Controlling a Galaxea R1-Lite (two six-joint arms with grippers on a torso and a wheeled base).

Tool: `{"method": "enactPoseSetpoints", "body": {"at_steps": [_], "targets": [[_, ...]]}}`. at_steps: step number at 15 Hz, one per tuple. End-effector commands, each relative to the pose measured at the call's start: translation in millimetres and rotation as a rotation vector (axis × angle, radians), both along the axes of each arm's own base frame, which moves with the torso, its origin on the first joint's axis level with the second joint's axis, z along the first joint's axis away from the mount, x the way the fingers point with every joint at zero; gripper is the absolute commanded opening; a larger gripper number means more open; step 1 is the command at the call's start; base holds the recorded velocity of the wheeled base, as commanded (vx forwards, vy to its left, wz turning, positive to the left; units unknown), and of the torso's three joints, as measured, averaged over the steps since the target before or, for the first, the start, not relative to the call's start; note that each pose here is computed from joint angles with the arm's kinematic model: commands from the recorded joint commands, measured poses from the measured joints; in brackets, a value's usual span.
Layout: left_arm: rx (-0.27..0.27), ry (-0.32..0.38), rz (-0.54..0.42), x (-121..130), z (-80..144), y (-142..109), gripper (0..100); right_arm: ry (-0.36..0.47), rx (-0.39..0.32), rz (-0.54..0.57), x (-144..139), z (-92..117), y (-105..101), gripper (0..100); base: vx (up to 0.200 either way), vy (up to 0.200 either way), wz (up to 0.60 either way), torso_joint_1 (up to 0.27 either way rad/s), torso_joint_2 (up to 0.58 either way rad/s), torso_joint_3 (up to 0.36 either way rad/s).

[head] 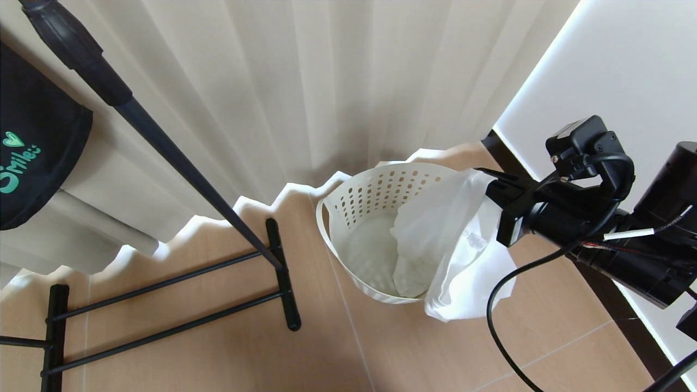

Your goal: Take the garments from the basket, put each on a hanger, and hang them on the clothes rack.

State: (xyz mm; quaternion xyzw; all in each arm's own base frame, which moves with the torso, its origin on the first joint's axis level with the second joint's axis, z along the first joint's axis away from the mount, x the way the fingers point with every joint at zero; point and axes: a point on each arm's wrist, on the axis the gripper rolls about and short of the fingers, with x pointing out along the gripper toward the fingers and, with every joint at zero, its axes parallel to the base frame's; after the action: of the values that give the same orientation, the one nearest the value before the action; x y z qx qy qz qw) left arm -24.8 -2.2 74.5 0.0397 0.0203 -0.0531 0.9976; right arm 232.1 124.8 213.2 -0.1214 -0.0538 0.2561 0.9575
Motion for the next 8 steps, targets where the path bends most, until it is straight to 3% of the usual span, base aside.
{"method": "enactPoseSetpoints", "body": {"at_steps": [1,8], "targets": [[0.0,0.001,0.0,0.1,0.0,0.0,100,-0.02,0.01,0.001,-2.6,5.4,-1.1,0,0.0,0.0,0.0,0.002,0.0,0.168],[0.0,0.001,0.0,0.1,0.0,0.0,100,-0.014,0.017,0.005,-1.5,3.0,-0.9,0,0.0,0.0,0.0,0.0,0.0,0.198]]}}
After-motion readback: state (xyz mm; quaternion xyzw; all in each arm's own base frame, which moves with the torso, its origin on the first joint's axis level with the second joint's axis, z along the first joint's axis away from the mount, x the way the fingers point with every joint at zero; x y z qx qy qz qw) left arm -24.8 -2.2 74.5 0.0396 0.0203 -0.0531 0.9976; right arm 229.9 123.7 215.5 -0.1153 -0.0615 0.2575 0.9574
